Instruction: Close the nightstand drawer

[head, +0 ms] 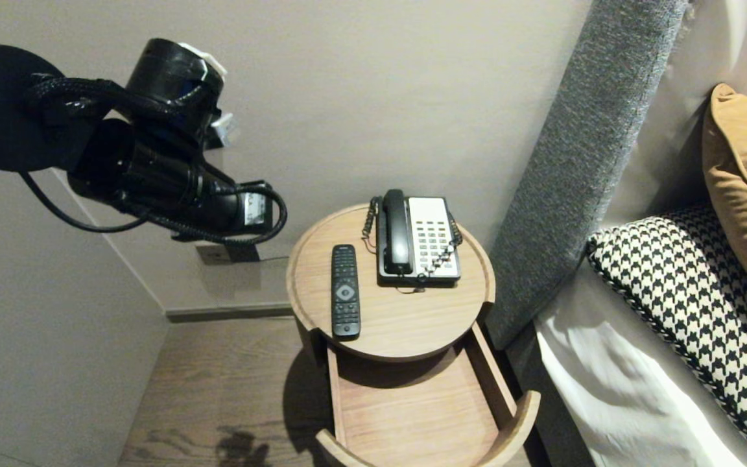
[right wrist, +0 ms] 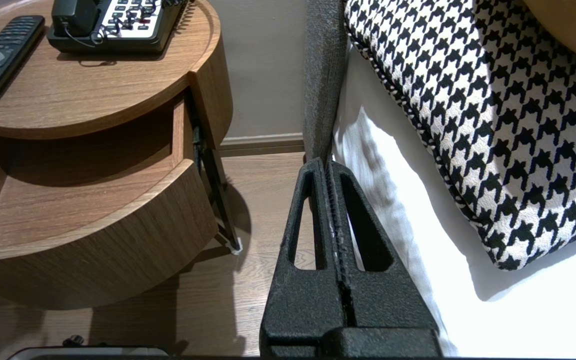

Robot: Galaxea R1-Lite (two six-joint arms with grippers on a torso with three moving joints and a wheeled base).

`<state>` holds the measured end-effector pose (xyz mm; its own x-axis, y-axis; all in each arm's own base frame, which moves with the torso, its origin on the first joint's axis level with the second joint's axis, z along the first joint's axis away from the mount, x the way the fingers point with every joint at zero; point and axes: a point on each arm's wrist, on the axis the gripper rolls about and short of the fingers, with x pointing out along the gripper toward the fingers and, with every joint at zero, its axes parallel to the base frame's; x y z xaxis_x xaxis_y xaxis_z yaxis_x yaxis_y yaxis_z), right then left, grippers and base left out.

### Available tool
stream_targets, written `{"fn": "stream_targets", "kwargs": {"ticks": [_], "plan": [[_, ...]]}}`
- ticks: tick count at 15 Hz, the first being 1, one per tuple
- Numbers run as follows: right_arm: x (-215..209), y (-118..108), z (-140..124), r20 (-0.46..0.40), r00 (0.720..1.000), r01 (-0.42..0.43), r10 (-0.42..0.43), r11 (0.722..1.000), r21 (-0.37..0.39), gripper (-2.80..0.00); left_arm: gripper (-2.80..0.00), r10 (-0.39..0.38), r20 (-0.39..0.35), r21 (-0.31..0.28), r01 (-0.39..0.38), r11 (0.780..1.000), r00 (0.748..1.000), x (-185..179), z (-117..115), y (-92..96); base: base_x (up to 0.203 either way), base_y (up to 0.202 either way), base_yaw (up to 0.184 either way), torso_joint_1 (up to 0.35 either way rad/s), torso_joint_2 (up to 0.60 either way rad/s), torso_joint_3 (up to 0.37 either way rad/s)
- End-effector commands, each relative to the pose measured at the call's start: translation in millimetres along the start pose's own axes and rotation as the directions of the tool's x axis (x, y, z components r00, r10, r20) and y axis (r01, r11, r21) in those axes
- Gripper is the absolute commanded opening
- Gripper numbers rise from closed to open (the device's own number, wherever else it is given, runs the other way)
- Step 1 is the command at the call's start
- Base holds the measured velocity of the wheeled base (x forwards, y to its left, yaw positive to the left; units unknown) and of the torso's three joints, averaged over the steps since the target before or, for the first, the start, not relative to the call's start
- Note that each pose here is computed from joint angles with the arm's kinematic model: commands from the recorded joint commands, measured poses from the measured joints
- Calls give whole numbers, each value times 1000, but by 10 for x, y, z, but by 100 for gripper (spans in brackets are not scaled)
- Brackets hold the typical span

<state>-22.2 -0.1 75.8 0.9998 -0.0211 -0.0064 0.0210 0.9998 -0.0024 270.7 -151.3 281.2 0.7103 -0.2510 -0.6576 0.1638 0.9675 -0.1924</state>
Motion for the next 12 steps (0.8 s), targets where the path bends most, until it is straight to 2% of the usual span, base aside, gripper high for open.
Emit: {"fn": "stream_targets", "kwargs": {"ticks": [1,3,5,9,12], "plan": [[1,0,-4,-1,1000,0,0,1000,1,-280,-280,-32,-80,41,36,999,996,-162,-283,20,0,0,0,0,0,0],[1,0,-4,-1,1000,0,0,1000,0,-280,-280,-36,-215,85,55,995,976,-97,-653,49,0,0,0,0,0,0],[1,0,-4,-1,1000,0,0,1000,0,-280,-280,-35,-302,121,75,990,953,-46,-960,58,0,0,0,0,0,0],[1,0,-4,-1,1000,0,0,1000,-1,-280,-280,-58,-387,196,144,970,920,111,-1418,-70,0,0,0,0,0,0],[1,0,-4,-1,1000,0,0,1000,-1,-280,-280,-61,-423,228,172,958,904,232,-1611,-152,0,0,0,0,0,0]]}}
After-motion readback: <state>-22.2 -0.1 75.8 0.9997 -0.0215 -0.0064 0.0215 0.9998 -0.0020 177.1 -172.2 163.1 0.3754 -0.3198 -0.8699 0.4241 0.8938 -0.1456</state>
